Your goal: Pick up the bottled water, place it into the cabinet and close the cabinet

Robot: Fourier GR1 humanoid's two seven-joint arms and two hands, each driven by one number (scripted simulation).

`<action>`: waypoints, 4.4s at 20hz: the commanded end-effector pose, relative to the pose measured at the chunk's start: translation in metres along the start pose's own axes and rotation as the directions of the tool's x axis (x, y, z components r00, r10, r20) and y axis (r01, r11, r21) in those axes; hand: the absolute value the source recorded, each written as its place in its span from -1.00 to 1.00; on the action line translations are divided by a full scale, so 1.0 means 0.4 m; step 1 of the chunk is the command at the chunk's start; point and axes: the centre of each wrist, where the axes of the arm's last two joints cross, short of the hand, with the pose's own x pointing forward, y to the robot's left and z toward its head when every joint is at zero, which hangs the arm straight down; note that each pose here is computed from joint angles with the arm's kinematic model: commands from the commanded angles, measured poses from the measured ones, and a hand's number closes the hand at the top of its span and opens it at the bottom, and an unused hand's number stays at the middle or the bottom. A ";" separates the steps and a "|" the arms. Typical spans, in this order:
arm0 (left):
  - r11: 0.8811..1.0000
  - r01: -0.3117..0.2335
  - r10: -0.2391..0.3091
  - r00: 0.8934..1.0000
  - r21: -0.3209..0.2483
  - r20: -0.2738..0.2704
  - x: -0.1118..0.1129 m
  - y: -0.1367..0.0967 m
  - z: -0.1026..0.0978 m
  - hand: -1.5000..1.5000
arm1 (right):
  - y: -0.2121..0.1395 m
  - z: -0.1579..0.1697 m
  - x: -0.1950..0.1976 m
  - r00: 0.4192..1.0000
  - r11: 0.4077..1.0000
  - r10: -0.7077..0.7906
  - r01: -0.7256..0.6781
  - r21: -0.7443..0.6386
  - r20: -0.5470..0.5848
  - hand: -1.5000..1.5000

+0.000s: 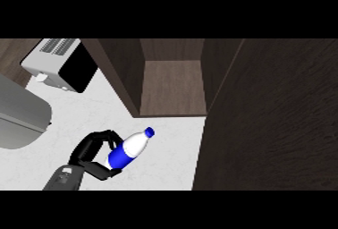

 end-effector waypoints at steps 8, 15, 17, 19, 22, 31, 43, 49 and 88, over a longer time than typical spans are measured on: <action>0.909 0.124 -0.194 0.971 0.398 0.141 -0.006 -0.128 -0.079 1.00 | -0.006 0.002 0.008 0.999 0.999 0.032 -0.031 -0.022 0.013 -1.00; 0.930 -0.030 -0.068 0.965 0.366 0.253 0.092 -0.156 -0.171 1.00 | 0.005 0.015 0.022 0.999 0.999 0.026 -0.025 -0.026 0.027 -1.00; 0.921 -0.045 -0.060 0.965 0.386 0.256 0.094 -0.194 -0.187 1.00 | 0.017 0.018 0.047 1.000 1.000 0.019 -0.018 -0.019 0.021 -1.00; 0.932 -0.104 0.003 0.960 0.347 0.280 0.130 -0.259 -0.209 1.00 | 0.017 0.010 0.008 1.000 1.000 0.006 -0.005 -0.028 0.030 -1.00; 0.938 -0.144 0.052 0.958 0.316 0.281 0.173 -0.292 -0.231 1.00 | -0.006 0.026 0.059 0.999 1.000 0.019 -0.019 -0.022 0.033 -1.00; 0.922 -0.152 0.050 0.959 0.356 0.279 0.356 -0.342 -0.350 1.00 | -0.003 0.074 0.061 1.000 1.000 -0.003 0.004 -0.024 0.025 -1.00; 0.899 -0.039 -0.040 0.984 0.435 0.171 0.414 -0.366 -0.495 1.00 | -0.036 0.070 0.065 0.999 1.000 0.002 -0.001 -0.020 0.036 -1.00; 0.867 -0.051 -0.013 0.992 0.496 0.125 0.370 -0.351 -0.512 1.00 | -0.024 0.084 0.053 1.000 1.000 -0.005 0.005 -0.022 0.016 -1.00; 0.746 0.144 -0.221 0.974 0.650 0.039 0.351 -0.233 -0.602 -1.00 | -0.052 0.074 -0.007 0.999 0.999 -0.019 0.018 0.035 0.035 -1.00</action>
